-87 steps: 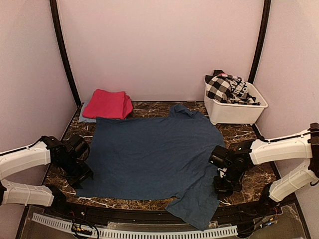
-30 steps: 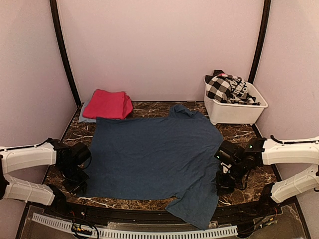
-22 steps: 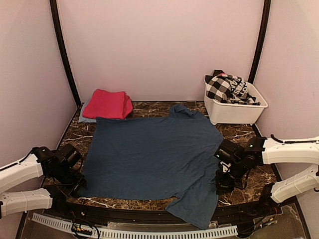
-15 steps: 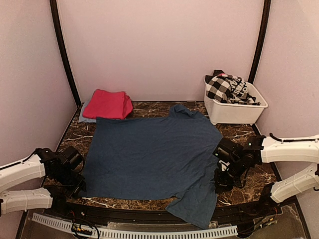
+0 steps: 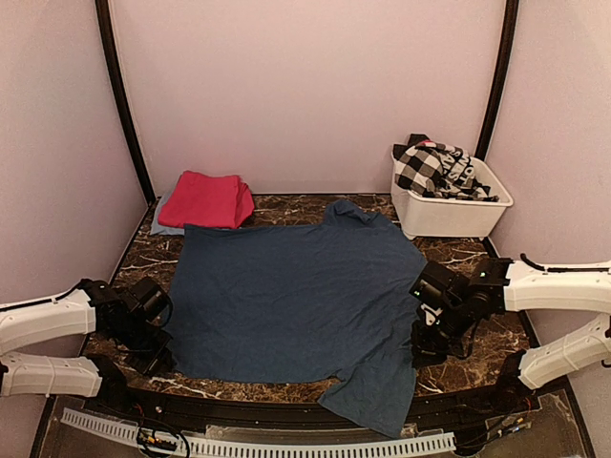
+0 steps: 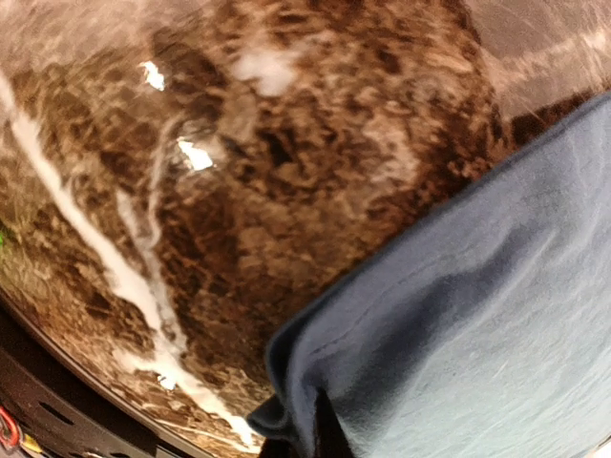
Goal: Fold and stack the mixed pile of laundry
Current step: Pick up the flattened T-shirt from the center of the board.
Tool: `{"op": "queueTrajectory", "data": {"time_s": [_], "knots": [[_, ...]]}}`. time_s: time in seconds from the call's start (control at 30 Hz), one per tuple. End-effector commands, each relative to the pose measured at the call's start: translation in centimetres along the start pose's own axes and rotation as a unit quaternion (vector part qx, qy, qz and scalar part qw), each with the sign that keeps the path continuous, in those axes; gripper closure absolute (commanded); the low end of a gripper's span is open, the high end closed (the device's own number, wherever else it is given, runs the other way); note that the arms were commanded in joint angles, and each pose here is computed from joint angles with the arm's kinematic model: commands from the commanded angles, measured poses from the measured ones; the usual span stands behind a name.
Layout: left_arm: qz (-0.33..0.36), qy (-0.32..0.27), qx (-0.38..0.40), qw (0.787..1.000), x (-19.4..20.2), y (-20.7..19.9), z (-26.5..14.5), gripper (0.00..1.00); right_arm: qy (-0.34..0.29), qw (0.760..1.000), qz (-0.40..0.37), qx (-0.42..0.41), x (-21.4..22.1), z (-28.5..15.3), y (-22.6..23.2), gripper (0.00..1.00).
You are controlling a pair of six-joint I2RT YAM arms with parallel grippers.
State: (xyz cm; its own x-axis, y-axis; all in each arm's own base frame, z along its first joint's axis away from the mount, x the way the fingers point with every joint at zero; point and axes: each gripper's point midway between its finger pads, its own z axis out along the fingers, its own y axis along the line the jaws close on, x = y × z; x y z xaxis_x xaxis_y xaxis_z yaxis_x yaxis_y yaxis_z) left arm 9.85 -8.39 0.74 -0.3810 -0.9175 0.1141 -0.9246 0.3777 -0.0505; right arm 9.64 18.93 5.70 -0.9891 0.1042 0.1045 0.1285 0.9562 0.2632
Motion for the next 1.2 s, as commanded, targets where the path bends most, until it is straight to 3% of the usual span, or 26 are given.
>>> {"op": "queueTrajectory", "data": {"time_s": [0.0, 0.33, 0.8, 1.17], "knots": [[0.003, -0.031, -0.043, 0.999, -1.4, 2.5, 2.0, 1.0, -0.012, 1.0, 0.003, -0.01, -0.1, -0.9, 0.4, 1.0], [0.023, -0.083, 0.034, 0.996, -2.5, 0.3, -5.3, 1.0, -0.044, 0.998, 0.011, -0.046, -0.1, -3.3, 0.8, 1.0], [0.041, -0.128, 0.066, 0.989, -3.6, -1.9, -7.9, 1.0, -0.077, 0.995, 0.012, -0.054, -1.1, -4.5, 0.8, 1.0], [0.051, -0.115, 0.097, 0.987, -4.3, -6.4, -7.8, 1.0, -0.123, 0.989, 0.015, -0.085, -4.9, -6.3, 2.1, 1.0]]}}
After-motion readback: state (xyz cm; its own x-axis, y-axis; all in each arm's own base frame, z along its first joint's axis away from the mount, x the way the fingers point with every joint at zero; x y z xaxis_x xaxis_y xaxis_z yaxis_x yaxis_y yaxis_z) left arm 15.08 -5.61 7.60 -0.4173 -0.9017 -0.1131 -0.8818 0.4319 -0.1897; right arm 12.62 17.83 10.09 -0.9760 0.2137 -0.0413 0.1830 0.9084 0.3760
